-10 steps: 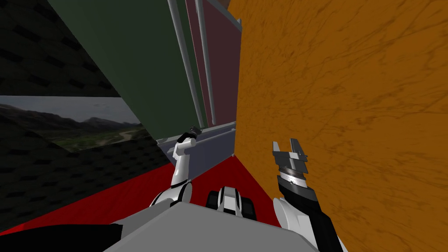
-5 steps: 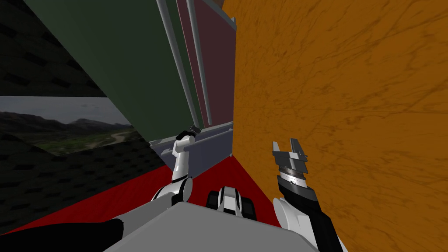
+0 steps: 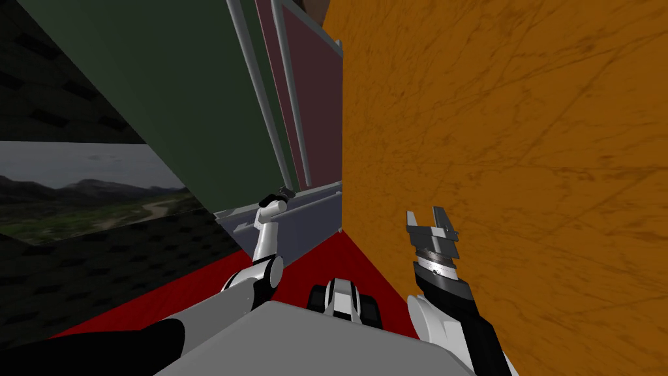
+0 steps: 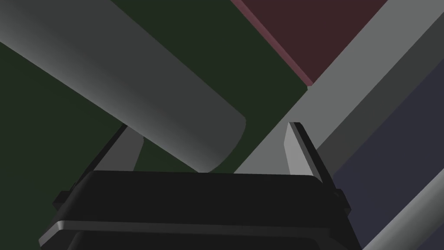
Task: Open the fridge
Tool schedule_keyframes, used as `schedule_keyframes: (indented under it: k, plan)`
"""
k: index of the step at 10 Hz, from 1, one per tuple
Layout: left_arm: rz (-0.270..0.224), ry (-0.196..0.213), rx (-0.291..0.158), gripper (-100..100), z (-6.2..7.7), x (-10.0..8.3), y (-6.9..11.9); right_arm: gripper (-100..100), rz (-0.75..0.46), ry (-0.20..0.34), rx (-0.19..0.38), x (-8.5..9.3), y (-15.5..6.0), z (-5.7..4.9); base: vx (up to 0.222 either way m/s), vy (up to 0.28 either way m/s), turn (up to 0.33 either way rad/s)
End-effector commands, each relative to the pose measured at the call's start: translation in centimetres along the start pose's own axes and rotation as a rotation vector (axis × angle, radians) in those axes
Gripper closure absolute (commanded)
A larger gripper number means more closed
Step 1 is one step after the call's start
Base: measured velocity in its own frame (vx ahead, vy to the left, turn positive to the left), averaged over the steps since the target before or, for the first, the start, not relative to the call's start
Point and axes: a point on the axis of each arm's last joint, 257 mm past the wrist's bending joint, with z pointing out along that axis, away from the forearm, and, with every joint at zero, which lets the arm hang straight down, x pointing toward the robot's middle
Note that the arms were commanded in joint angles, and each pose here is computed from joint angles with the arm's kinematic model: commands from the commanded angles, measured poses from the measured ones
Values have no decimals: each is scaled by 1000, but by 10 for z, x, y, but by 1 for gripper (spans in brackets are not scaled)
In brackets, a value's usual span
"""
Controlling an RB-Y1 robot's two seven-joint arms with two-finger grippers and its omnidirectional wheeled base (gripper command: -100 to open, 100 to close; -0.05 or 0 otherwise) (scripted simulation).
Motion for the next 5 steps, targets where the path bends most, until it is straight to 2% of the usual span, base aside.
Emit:
schedule_keyframes:
  k: [1,2,3,4,5]
  plan:
    - [13,-20,56,-100,12,-21,-43,0,0,0,0,0,0,0,-83,-54,-214]
    - [7,-44,29,-100,15,-33,-30,0,0,0,0,0,0,0,-62,-40,-95]
    - [11,-48,65,-100,19,-40,-54,0,0,0,0,0,0,0,-61,-28,-181]
    - [6,-63,48,-100,22,-48,-46,0,0,0,0,0,0,0,-47,-20,-90]
    - [8,-66,87,-100,25,-55,-71,0,0,0,0,0,0,0,-57,-40,-173]
